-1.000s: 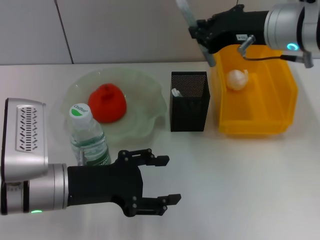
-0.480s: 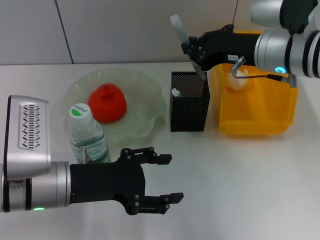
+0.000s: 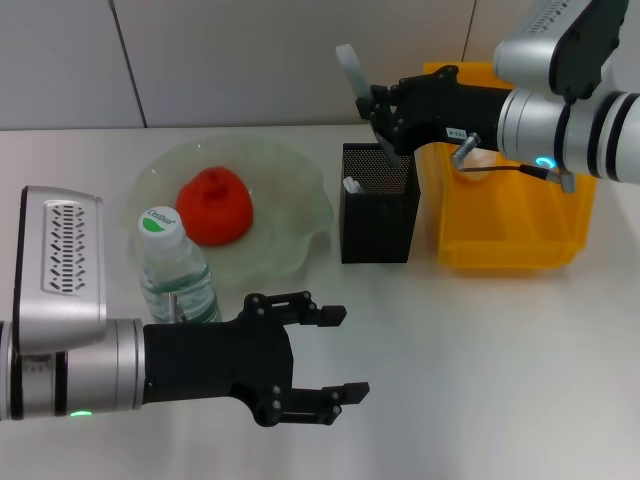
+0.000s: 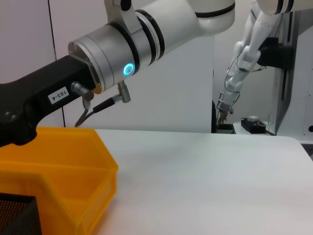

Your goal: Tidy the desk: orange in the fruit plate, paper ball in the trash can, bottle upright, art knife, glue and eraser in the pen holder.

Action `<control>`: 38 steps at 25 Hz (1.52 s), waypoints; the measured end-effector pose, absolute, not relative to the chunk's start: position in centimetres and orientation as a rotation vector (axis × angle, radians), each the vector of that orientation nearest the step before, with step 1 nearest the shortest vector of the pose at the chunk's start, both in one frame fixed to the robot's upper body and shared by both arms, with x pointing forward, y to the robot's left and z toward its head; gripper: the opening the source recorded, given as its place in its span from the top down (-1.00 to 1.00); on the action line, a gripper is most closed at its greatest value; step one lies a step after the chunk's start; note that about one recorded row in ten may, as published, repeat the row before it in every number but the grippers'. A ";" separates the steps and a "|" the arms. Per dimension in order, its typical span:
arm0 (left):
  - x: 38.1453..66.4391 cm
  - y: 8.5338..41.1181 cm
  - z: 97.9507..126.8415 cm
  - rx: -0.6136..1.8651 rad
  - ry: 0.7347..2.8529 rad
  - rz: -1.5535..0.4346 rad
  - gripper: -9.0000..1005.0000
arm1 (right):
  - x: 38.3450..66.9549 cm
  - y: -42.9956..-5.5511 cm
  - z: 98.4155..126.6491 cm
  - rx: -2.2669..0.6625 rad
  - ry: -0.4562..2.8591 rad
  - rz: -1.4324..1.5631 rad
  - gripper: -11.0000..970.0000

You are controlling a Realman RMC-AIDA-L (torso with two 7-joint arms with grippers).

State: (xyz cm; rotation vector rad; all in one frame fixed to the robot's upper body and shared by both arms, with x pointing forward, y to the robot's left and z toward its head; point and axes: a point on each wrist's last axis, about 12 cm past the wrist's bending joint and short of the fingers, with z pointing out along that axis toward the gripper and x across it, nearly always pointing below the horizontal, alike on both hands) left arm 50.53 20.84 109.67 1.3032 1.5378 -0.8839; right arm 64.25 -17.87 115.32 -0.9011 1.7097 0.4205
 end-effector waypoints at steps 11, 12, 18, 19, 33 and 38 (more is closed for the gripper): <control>50.5 20.9 109.4 1.300 1.549 -0.885 -0.58 | 64.2 -18.1 114.5 -0.883 1.723 0.430 0.70; 50.5 20.9 109.4 1.300 1.549 -0.885 -0.58 | 64.1 -18.1 114.4 -0.885 1.724 0.431 0.70; 50.5 20.9 109.4 1.302 1.547 -0.887 -0.58 | 64.1 -18.1 113.9 -0.894 1.743 0.433 0.70; 50.5 20.9 109.4 1.303 1.547 -0.888 -0.58 | 64.1 -18.1 113.9 -0.895 1.743 0.433 0.70; 50.4 20.9 109.2 1.302 1.550 -0.895 -0.58 | 63.9 -18.2 113.8 -0.900 1.743 0.432 0.23; 50.3 21.0 109.2 1.299 1.554 -0.897 -0.58 | 63.6 -18.4 114.3 -0.886 1.720 0.458 -0.19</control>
